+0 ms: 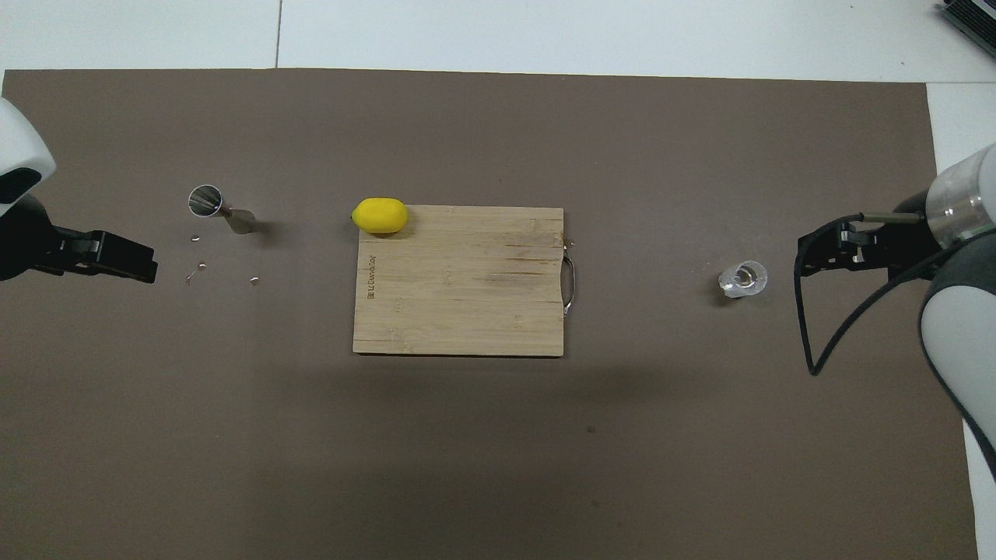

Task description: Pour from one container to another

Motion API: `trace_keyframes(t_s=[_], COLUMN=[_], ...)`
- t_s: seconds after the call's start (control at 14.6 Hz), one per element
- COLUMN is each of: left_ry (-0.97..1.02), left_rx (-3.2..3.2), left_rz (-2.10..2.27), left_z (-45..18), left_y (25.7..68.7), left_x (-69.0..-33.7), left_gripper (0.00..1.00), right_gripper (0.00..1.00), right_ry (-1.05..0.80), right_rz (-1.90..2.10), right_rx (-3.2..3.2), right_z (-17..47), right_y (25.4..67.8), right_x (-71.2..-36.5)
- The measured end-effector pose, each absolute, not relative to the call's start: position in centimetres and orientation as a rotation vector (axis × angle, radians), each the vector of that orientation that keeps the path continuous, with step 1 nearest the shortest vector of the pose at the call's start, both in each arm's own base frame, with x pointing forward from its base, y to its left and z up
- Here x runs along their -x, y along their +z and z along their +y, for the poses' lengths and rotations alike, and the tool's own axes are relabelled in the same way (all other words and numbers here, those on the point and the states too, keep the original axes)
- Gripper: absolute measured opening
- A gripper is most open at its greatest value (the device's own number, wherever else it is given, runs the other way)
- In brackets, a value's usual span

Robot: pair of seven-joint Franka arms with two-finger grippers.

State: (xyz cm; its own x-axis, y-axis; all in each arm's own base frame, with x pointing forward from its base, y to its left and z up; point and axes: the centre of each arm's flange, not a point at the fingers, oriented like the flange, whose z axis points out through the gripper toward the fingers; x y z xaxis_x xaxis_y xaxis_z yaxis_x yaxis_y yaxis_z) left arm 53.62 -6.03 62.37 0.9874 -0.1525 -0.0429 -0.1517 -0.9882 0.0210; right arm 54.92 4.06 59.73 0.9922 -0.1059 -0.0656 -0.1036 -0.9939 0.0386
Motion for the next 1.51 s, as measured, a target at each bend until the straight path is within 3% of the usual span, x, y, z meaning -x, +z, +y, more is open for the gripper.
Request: trace_keyframes(t_s=[0.34, 0.62, 0.89, 1.16, 1.51], left_ry=[-0.132, -0.299, -0.314, -0.372, -0.546], left_rx=[-3.066, -2.958, -2.787, -2.529, -2.152], left_rz=[-0.184, -0.009, 0.295, 0.7, 1.182], left_z=[-4.8, 0.0, 7.5, 13.6, 15.4], left_y=[60.3, 53.9, 46.9, 41.5, 36.6], left_x=[-54.3, -57.1, -60.1, -60.8, -60.1], left_gripper=[1.0, 1.0, 1.0, 1.0, 1.0], right_gripper=[1.0, 1.0, 1.0, 1.0, 1.0], right_ry=[-0.079, -0.074, -0.073, -0.073, -0.072], right_rz=[-0.064, -0.052, -0.052, -0.052, -0.052], right_rx=[-3.109, -3.11, -3.11, -3.11, -3.11], right_z=[4.1, 4.1, 4.1, 4.1, 4.1], right_y=[59.9, 59.9, 59.9, 59.9, 60.0], right_x=[-55.1, -55.2, -55.2, -55.1, -55.1])
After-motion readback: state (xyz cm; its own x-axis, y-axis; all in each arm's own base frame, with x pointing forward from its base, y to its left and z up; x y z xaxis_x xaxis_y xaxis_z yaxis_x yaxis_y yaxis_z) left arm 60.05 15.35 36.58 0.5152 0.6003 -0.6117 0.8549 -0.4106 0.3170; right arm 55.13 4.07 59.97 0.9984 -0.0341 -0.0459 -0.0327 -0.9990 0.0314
